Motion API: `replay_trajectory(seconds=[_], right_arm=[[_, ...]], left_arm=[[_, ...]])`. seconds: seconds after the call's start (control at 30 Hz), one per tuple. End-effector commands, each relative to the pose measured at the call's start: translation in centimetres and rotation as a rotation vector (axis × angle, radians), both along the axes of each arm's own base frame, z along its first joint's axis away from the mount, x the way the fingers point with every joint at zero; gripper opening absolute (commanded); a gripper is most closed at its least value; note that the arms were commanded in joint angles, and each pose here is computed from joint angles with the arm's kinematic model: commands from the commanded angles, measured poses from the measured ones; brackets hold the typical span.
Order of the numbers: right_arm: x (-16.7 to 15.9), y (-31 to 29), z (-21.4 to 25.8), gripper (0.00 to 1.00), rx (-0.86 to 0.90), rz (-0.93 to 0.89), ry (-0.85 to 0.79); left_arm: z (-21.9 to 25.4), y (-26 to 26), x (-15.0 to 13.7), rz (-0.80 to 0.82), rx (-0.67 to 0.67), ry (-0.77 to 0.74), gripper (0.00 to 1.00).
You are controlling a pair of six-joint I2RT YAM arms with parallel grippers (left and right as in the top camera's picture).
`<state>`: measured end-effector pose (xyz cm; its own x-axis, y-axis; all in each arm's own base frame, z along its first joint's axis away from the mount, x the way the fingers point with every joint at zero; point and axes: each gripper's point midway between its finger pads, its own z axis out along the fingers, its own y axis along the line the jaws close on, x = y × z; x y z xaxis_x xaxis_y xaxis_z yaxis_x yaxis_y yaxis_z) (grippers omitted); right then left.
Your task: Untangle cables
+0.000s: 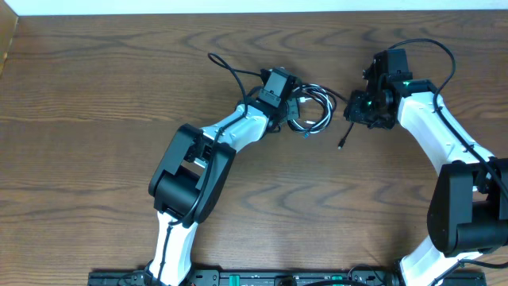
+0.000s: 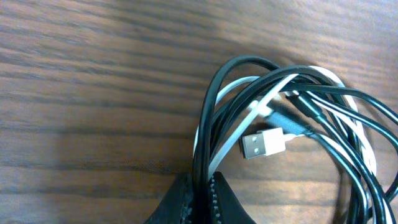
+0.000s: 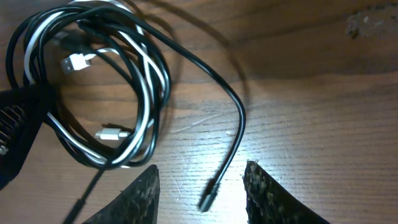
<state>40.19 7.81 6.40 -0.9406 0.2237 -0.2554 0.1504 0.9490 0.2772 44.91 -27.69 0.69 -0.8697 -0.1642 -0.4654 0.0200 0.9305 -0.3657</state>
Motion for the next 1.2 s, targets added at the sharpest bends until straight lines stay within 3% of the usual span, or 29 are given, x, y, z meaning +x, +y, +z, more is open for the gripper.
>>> replay_trajectory(seconds=[0.0,0.23,0.37,0.53,0.63,0.73,1.17], right_arm=[[-0.3,0.7,0.2,0.38,0.028,0.054,0.002],[0.1,7.0,4.8,0.39,0.370,0.329,-0.152],[0.2,8.5,9.6,0.43,0.465,0.399,-0.285],[0.5,9.1,12.0,0.43,0.481,0.388,-0.347],[0.8,9.5,11.8,0.43,0.468,0.396,-0.357],[1.2,9.9,10.4,0.44,0.349,0.377,-0.355],[2.2,8.7,7.9,0.46,0.075,0.246,-0.356]], left_arm=[[1.7,-0.7,-0.8,-0.100,-0.033,0.004,0.07],[15.5,-0.7,-1.6,-0.177,-0.231,-0.148,0.07],[19.6,-0.3,-2.6,-0.218,-0.311,-0.184,0.07],[20.7,0.4,-2.7,-0.215,-0.397,-0.150,0.07],[21.2,0.4,-2.8,-0.220,-0.450,-0.132,0.08],[22.4,-0.5,-3.2,-0.261,-0.520,-0.130,0.08],[23.3,-1.7,-5.0,-0.361,-0.601,-0.084,0.08]])
